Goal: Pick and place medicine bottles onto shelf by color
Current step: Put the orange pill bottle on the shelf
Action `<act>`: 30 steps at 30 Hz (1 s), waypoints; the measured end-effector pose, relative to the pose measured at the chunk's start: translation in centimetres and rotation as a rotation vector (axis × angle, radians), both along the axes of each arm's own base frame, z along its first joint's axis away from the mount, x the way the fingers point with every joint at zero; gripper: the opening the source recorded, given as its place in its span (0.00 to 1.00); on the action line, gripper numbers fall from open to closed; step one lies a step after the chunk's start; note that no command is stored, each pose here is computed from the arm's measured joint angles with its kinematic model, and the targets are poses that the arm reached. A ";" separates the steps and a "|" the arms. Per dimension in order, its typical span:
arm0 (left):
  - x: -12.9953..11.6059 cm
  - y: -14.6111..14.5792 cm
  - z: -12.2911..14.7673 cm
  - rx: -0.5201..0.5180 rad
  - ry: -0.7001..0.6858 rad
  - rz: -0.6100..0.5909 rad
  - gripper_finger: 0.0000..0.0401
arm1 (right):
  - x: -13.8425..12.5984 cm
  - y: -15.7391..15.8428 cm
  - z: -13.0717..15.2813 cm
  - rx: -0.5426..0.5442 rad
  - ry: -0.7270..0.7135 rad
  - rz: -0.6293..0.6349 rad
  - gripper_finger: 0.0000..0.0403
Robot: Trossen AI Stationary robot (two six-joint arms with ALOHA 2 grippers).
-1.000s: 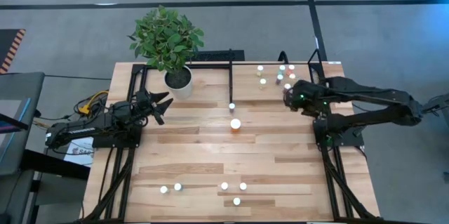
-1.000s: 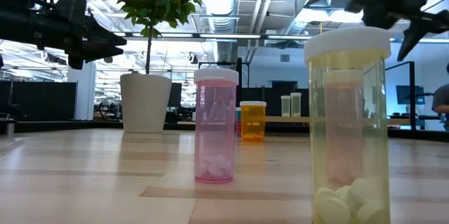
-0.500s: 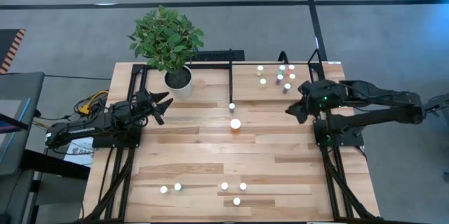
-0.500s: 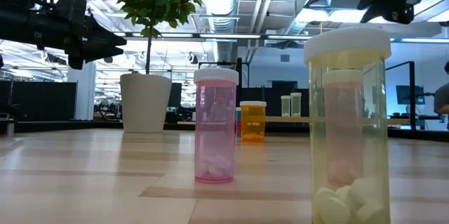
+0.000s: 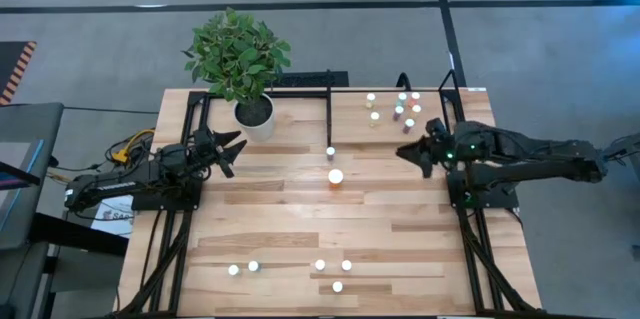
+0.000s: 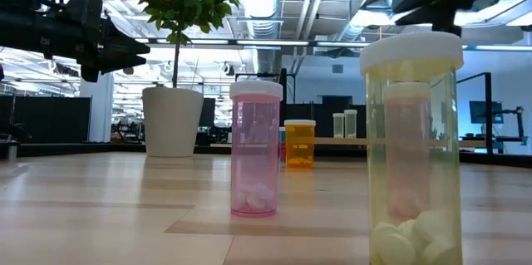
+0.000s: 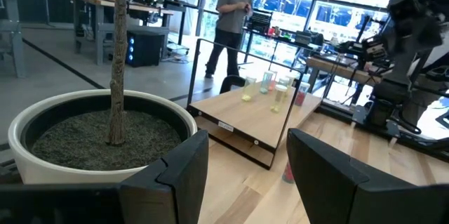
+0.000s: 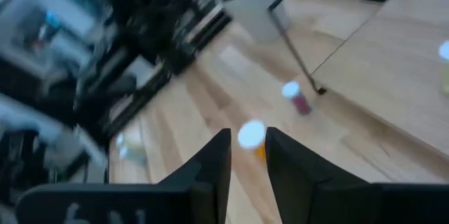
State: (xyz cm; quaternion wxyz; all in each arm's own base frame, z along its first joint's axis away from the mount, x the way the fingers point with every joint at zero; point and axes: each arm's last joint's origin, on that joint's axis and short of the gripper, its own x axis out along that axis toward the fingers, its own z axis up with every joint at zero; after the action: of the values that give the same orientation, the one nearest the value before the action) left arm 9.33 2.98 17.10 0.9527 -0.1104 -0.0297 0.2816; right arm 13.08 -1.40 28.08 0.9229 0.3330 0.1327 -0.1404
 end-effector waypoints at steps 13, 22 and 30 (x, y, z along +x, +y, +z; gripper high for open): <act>0.0 0.0 0.0 0.000 0.001 0.000 0.45 | 8.4 -2.2 -2.7 0.442 0.173 -0.191 0.28; 0.0 0.0 0.0 0.000 0.000 -0.001 0.45 | 14.5 -3.3 -0.7 0.531 0.513 -0.311 0.28; 0.0 0.0 0.0 0.000 0.001 -0.001 0.45 | 19.1 -4.0 -0.8 0.650 0.757 -0.414 0.28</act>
State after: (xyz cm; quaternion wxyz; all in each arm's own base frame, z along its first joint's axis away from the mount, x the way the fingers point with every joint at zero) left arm 9.34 2.97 17.09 0.9528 -0.1103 -0.0295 0.2813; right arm 32.18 -5.38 27.31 0.6130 0.5468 0.4243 -0.3811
